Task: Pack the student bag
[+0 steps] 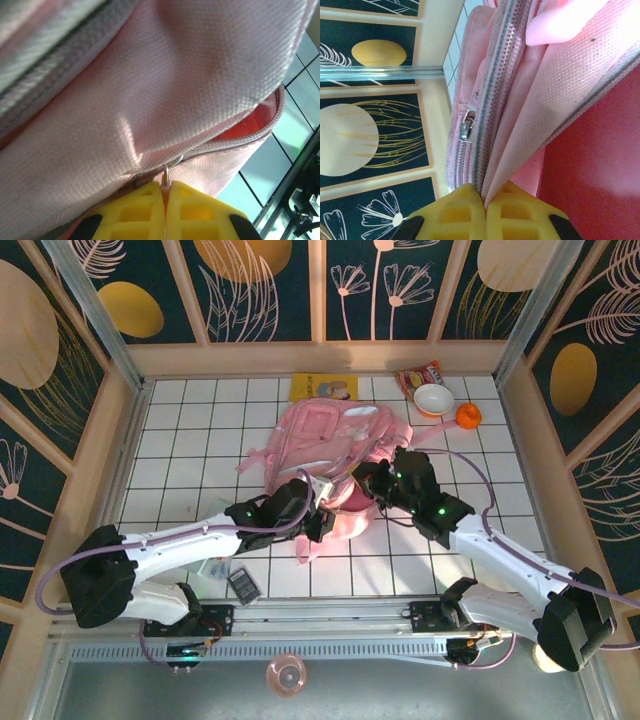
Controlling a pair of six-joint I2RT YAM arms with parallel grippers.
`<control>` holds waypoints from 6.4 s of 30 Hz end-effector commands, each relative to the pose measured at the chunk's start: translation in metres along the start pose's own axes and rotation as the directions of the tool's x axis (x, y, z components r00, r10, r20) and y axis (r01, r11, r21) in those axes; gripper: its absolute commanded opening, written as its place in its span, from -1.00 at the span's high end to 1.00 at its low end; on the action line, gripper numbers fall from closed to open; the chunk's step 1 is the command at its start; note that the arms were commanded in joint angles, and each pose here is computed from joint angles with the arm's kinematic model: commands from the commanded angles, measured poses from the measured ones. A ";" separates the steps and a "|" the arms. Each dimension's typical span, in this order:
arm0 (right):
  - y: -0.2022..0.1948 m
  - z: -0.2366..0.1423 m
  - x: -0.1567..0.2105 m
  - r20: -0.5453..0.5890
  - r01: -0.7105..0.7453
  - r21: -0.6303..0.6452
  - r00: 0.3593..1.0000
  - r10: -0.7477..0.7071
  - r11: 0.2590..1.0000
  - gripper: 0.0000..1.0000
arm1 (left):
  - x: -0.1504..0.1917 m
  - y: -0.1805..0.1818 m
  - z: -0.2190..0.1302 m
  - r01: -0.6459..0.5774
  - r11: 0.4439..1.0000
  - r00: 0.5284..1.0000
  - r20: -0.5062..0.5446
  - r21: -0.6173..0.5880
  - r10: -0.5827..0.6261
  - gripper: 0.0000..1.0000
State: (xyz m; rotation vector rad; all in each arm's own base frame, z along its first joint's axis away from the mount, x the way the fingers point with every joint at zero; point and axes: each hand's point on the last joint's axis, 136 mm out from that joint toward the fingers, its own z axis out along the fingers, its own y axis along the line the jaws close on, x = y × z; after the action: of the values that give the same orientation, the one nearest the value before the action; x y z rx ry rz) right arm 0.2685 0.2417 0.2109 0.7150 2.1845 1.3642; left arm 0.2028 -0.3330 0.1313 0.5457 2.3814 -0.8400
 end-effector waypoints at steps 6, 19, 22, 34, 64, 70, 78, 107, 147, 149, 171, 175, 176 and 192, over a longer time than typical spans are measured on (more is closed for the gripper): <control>0.048 -0.026 -0.023 0.021 0.069 -0.128 0.998 -0.067 0.989 1.00 | 0.014 0.025 -0.013 0.046 0.995 0.999 0.013 -0.085 -0.045 1.00; 0.029 -0.051 -0.066 0.020 0.124 -0.061 0.992 -0.123 0.990 1.00 | 0.011 0.042 -0.042 0.066 0.997 0.995 0.079 -0.030 -0.064 1.00; 0.030 -0.052 -0.064 0.014 0.101 -0.076 0.995 -0.100 0.992 0.70 | -0.002 0.013 -0.045 0.009 0.993 0.994 0.111 0.115 -0.022 1.00; 0.006 -0.030 -0.016 0.056 -0.101 -0.123 0.992 0.109 0.987 -0.24 | -0.065 -0.067 -0.040 -0.085 0.904 0.981 0.192 0.418 0.004 1.00; 0.075 -0.105 -0.069 -0.245 0.313 -0.230 0.898 -0.366 0.922 1.00 | -0.051 0.115 -0.033 0.053 0.988 0.966 0.259 -0.143 -0.014 1.00; 0.101 -0.116 -0.074 -0.242 0.332 -0.268 0.885 -0.397 0.905 1.00 | -0.075 0.157 -0.022 0.090 0.964 0.941 0.339 -0.249 0.000 1.00; 0.098 -0.115 -0.078 -0.186 0.289 -0.260 0.921 -0.341 0.921 1.00 | -0.107 0.173 -0.009 0.106 0.960 0.925 0.380 -0.258 0.000 0.89; -0.066 -0.076 -0.032 -0.121 0.136 0.263 0.987 -0.108 0.955 0.47 | -0.108 0.178 -0.062 0.204 0.946 0.946 0.299 -0.252 -0.124 -0.46; -0.077 -0.218 -0.110 0.099 0.042 0.795 0.975 -0.198 0.605 -0.45 | -0.188 0.161 -0.010 0.171 0.976 0.936 0.333 -0.133 -0.119 -0.29; -0.065 -0.211 -0.117 0.087 0.079 0.783 0.968 -0.234 0.617 -0.45 | -0.196 0.162 -0.010 0.166 0.978 0.933 0.341 -0.128 -0.114 -0.29; 0.041 0.065 -0.217 0.146 0.562 0.450 0.721 -0.678 0.694 -0.44 | -0.294 0.284 0.062 0.355 0.914 0.868 0.433 -0.196 -0.244 -0.16; 0.034 0.103 -0.234 0.146 0.575 0.440 0.712 -0.687 0.689 -0.44 | -0.304 0.304 0.087 0.401 0.894 0.851 0.443 -0.201 -0.282 -0.09; 0.032 0.113 -0.237 0.141 0.585 0.436 0.707 -0.693 0.684 -0.43 | -0.305 0.309 0.093 0.414 0.887 0.849 0.438 -0.206 -0.295 -0.07; -0.040 0.237 -0.264 0.029 0.584 0.450 0.746 -0.665 0.675 -0.30 | -0.276 0.358 0.141 0.420 0.829 0.893 0.332 -0.369 -0.304 0.12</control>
State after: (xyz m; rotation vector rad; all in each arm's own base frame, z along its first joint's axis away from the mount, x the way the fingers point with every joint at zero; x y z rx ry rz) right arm 0.5955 0.2078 0.1168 0.1793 2.2687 0.4387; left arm 0.6604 -0.2327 0.0734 -0.2067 2.2733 -0.5497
